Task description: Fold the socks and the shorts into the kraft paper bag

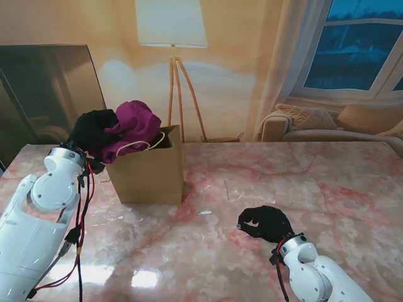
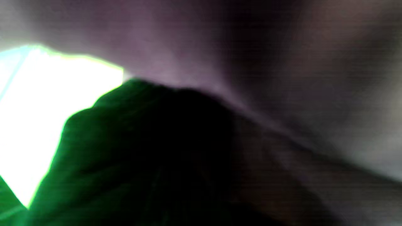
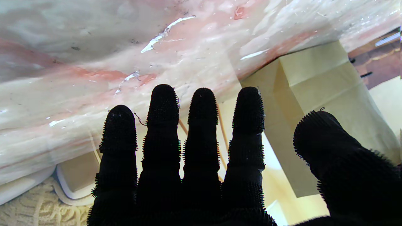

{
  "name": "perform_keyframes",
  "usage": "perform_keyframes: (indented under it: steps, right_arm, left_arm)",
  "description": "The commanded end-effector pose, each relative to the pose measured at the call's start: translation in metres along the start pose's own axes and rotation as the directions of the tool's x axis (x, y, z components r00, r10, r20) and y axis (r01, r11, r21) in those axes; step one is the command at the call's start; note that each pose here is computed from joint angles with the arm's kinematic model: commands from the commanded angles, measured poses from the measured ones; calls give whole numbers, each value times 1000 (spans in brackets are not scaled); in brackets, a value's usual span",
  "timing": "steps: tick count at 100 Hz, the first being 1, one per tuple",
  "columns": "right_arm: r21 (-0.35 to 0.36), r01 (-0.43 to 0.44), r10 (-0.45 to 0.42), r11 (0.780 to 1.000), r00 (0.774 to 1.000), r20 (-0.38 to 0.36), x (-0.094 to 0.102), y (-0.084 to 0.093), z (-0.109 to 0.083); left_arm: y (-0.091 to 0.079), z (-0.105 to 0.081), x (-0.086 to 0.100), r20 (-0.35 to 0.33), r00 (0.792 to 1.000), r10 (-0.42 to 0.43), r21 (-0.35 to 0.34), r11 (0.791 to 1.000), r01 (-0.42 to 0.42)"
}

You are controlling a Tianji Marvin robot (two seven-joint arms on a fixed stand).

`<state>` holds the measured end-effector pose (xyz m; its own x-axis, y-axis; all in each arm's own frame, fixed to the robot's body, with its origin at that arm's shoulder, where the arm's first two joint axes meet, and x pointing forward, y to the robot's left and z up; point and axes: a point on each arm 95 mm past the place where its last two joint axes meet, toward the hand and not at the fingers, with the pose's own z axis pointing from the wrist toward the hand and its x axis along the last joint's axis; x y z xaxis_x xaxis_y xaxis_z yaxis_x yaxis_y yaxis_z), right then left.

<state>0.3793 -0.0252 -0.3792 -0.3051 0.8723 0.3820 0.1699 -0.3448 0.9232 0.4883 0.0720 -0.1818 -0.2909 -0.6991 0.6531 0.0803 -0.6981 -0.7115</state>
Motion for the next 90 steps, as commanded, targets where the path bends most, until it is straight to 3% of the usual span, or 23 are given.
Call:
perform_keyframes:
  steps: [1,18,29,39,63,81,90]
  right_arm:
    - [9,-3,3,1000,1000,-8,2,-3,-1]
    - [12,-6,6,1000,1000,-9,2,-3,0]
    - [13,-7,7,1000,1000,-8,1,-3,0]
    - [14,-8,8,1000,1000,-6,0,-3,-1]
    - [15,-10,10,1000,1000,-4,-1,-2,-1]
    - [17,-12,12,1000,1000,-4,-2,-2,-1]
    - [18,-11,11,1000,1000,-4,-2,-2,-2]
  left_arm:
    - [-2,2,-1,2,1000,11,-23,1000,-11]
    - [-2,5,-2,-5,993,121,-116,986,-120]
    - [-2,6,-1,-39,974,225,-187,955,-228]
    - [0,6,2,-61,963,262,-270,924,-269]
    - [1,6,9,-132,909,395,-405,816,-413]
    - [3,7,10,-174,863,474,-454,739,-498]
    - [5,7,10,-196,848,493,-468,713,-522]
